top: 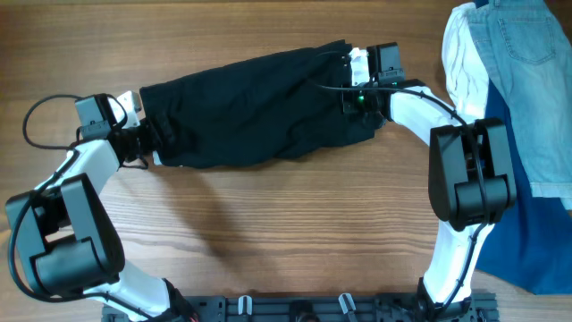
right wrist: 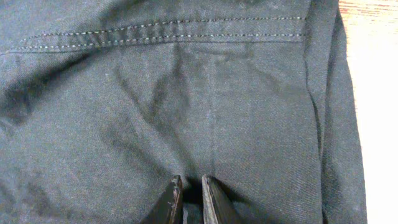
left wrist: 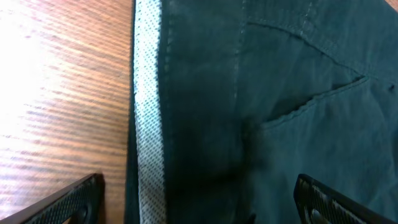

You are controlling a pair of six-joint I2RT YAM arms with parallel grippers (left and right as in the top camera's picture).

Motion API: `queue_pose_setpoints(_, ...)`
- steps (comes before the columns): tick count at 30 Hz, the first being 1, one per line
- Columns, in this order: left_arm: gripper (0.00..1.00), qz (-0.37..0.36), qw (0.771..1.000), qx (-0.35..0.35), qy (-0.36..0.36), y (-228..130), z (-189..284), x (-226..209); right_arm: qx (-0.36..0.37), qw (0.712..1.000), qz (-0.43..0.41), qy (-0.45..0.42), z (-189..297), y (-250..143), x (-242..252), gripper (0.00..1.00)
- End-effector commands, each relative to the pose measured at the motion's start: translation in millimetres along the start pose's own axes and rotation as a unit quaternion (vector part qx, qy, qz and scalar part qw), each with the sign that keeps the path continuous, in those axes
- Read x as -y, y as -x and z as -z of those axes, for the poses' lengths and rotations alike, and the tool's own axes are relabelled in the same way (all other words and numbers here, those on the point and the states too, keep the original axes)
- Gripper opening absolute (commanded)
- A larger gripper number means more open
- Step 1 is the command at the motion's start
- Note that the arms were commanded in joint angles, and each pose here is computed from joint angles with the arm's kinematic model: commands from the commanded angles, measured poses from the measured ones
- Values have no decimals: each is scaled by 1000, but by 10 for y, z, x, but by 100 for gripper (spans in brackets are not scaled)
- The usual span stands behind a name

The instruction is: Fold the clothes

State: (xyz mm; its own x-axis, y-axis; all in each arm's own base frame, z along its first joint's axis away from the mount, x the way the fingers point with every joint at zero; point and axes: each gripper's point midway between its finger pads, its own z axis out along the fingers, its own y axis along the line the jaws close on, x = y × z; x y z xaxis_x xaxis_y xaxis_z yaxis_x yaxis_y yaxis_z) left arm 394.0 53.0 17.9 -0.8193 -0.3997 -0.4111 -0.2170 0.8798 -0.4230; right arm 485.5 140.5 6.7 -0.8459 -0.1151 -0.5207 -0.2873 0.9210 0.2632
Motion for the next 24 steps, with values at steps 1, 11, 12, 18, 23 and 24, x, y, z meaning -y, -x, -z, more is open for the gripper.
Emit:
queue_pose_setpoints(1,99,-9,999,-32,-19,-169,-193,69,-16,1000,-15,-17,-54,-120,131,12)
queue_pose_setpoints(11,17,63,992,-82,75,-547,-574,-156,-18,1000,-16,-17,-54,-128,130,12)
queue_pose_setpoints(12,4,90,989,-77,83,-533,-558,-213,-19,1000,-16,-16,-54,-135,129,12)
queue_pose_setpoints(18,4,107,991,-27,74,-163,-135,-78,17,997,-2,71,280,146,-269,49)
queue_pose_setpoints(23,4,58,996,-11,70,298,802,412,81,992,25,92,1101,556,-594,64)
queue_pose_setpoints(24,4,46,996,-14,75,368,990,490,86,992,27,93,1179,579,-619,60)
